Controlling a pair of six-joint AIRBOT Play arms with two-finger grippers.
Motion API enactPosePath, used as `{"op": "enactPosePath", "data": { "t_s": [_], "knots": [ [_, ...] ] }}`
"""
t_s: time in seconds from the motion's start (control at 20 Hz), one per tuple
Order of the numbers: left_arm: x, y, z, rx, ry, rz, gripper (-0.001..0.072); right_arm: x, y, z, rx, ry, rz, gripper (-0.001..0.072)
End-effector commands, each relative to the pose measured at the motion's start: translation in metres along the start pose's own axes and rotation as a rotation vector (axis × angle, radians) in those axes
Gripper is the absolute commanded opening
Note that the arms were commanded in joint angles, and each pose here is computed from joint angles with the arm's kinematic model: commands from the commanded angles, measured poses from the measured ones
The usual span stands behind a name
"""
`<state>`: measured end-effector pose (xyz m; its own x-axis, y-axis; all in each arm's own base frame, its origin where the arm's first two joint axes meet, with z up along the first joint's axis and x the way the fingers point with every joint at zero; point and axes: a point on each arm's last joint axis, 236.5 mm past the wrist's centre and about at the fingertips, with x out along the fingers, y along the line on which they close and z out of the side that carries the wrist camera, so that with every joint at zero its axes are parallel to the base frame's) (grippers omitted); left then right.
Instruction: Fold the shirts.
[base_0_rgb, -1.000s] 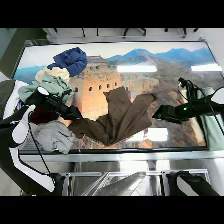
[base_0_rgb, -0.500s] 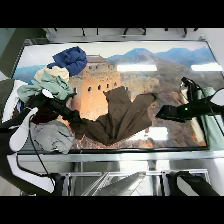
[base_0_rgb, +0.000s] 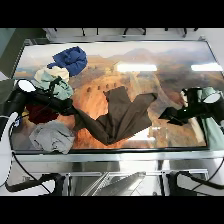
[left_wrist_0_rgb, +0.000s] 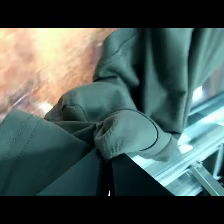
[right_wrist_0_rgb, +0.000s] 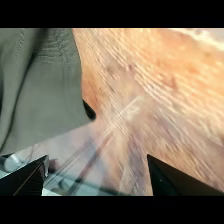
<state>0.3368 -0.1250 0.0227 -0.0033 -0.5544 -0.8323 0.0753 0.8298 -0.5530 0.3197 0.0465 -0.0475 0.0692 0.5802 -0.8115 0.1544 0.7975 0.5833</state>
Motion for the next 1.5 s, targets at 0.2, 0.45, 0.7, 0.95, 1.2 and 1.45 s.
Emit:
{"op": "enactPosePath", "data": {
  "t_s": [0.2, 0.45, 0.7, 0.95, 1.2, 1.45],
  "knots": [
    [-0.029, -0.002, -0.02, -0.031, -0.021, 0.093, 0.0024, 0.086, 0.019, 0.01, -0.054, 0.071, 0.082, 0.0682],
    [-0.031, -0.003, -0.022, -0.034, -0.018, 0.094, 0.0024, 0.085, 0.039, -0.014, -0.107, 0.159, 0.109, 0.0021],
    [-0.077, 0.019, -0.03, -0.036, -0.144, 0.267, 0.0024, -0.006, 0.05, -0.034, -0.21, 0.042, -0.078, 0.002],
    [-0.146, 0.003, -0.051, -0.105, -0.381, 0.296, 0.0024, -0.117, 0.126, -0.045, -0.311, -0.354, -0.085, 0.0019],
    [-0.259, -0.103, -0.038, 0.125, -0.803, 0.184, 0.0024, -0.258, 0.223, -0.056, -0.534, -0.718, -0.087, 0.0019],
    [-0.356, -0.211, -0.084, 0.419, -0.982, 0.156, 0.0023, -0.341, 0.279, -0.083, -0.645, -0.891, -0.094, 0.0019]
  ]
}}
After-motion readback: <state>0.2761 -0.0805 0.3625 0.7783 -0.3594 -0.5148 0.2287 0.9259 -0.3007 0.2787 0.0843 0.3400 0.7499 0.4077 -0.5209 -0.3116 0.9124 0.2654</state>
